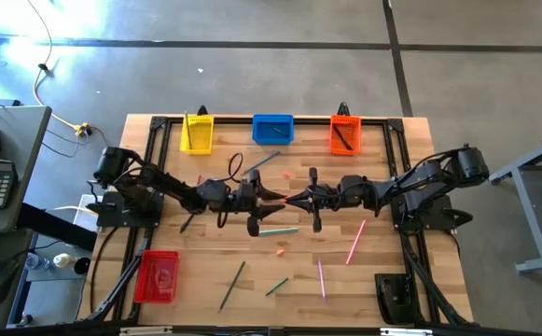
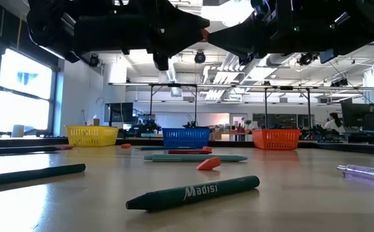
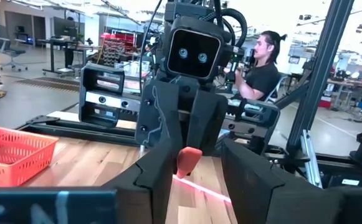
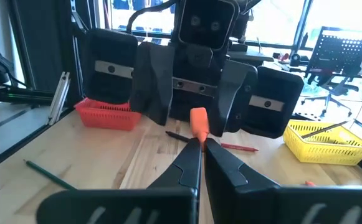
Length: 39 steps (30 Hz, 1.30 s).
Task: Sort crayons/erasers/pens/pencils in bins
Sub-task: Put the orange eraser into the red bin
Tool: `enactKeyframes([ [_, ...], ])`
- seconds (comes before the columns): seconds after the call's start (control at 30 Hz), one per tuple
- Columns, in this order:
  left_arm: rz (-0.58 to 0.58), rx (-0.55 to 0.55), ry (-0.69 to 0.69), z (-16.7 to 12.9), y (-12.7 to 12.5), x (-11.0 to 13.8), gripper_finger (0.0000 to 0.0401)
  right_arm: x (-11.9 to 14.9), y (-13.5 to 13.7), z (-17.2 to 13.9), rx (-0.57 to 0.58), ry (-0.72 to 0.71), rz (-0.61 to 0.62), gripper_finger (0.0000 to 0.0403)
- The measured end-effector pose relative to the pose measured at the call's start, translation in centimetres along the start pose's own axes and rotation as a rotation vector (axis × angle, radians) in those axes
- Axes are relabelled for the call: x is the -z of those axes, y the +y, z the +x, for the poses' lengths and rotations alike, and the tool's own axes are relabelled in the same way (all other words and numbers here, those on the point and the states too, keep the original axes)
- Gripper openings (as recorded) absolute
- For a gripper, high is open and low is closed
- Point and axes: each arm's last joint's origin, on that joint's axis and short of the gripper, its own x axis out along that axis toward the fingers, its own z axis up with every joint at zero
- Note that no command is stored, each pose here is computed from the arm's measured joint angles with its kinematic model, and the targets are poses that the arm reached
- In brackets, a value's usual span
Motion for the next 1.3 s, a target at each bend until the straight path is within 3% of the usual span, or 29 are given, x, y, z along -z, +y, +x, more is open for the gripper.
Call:
enactKeyframes([
  [0.37,0.068,0.02,0.002,0.0,0.0,0.0,0.001,0.0,0.1,0.0,-0.009,-0.005,0.017,0.0004],
  [0.53,0.073,0.016,-0.004,0.0,0.0,0.0,0.001,-0.1,0.0,0.0,-0.005,-0.006,0.042,0.0034],
  [0.83,0.131,-0.02,-0.03,-0.3,0.0,-1.1,0.0007,0.2,-0.1,0.0,0.036,0.026,0.078,0.0137],
  [0.97,0.145,-0.026,0.043,-0.9,-0.1,-2.2,0.0006,0.7,-0.2,0.0,0.063,0.076,0.064,0.0168],
  [1.1,0.107,-0.006,0.142,-2.2,-0.9,-3.8,0.0006,1.1,-0.5,-0.1,0.075,0.116,0.057,0.0167],
  [1.3,-0.009,0.006,0.38,-6.3,-3.1,-5.6,0.0006,1.7,-0.7,-0.2,0.093,0.182,0.029,0.0113],
])
